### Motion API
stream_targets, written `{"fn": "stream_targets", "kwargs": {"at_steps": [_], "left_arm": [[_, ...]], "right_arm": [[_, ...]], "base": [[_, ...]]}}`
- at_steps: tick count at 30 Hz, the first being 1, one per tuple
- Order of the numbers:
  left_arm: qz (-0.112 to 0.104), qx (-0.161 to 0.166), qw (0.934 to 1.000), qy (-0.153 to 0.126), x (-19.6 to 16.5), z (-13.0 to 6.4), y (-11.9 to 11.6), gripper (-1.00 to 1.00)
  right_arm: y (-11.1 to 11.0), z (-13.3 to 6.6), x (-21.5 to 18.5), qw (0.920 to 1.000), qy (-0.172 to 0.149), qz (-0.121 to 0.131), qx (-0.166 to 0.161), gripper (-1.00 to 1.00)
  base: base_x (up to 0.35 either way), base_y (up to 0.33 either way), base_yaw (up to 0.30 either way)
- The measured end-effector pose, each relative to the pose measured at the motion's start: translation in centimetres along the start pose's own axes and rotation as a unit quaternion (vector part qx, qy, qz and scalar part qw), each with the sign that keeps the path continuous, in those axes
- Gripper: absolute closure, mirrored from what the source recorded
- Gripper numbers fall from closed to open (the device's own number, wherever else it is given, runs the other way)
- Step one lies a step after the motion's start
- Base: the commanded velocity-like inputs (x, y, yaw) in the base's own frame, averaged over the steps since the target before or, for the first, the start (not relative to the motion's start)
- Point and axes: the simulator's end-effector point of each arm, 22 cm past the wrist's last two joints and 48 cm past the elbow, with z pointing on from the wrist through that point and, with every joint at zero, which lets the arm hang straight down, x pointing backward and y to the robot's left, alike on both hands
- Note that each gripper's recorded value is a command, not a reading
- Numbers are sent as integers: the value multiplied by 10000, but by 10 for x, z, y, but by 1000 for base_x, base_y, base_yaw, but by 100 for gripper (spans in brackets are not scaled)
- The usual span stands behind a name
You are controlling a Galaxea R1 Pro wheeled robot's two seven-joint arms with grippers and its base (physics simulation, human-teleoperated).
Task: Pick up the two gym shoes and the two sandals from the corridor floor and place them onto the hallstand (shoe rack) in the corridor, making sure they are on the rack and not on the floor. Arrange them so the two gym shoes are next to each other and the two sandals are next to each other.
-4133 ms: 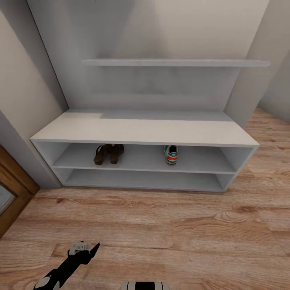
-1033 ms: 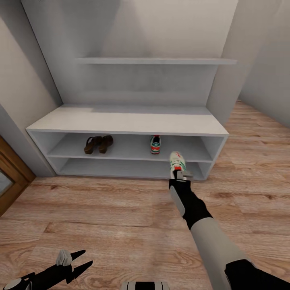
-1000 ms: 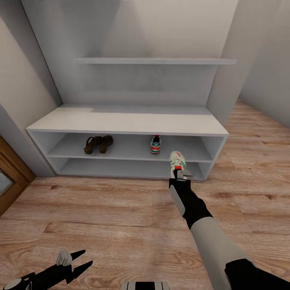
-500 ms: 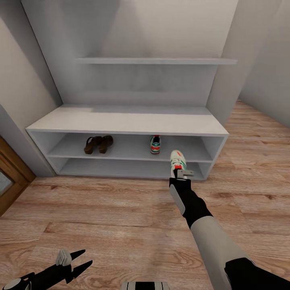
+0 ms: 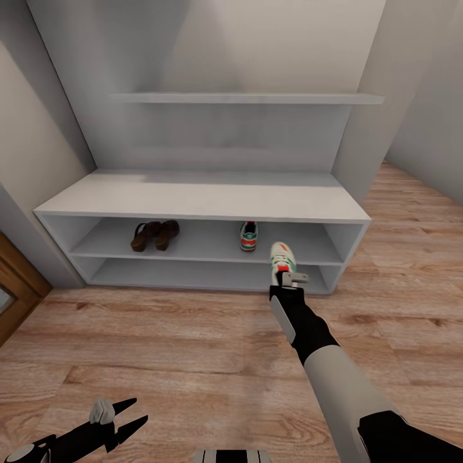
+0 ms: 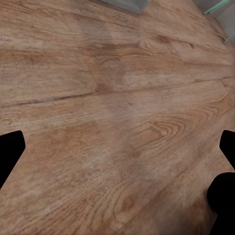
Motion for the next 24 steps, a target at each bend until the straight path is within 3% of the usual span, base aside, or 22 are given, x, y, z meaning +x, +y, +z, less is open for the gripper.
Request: {"fn": "stream_targets", "kwargs": {"at_steps": [8,24], "left_arm": [[5,-3,10000,1,0,-1,0,-100],[8,-1,10000,-4,0,0,0,-100]], "right_arm": [[3,0,0,10000,6,3,-82,100],[3,0,-1,10000,-3,9,-83,100]], "base": [[47,0,0],[318,0,0]]}}
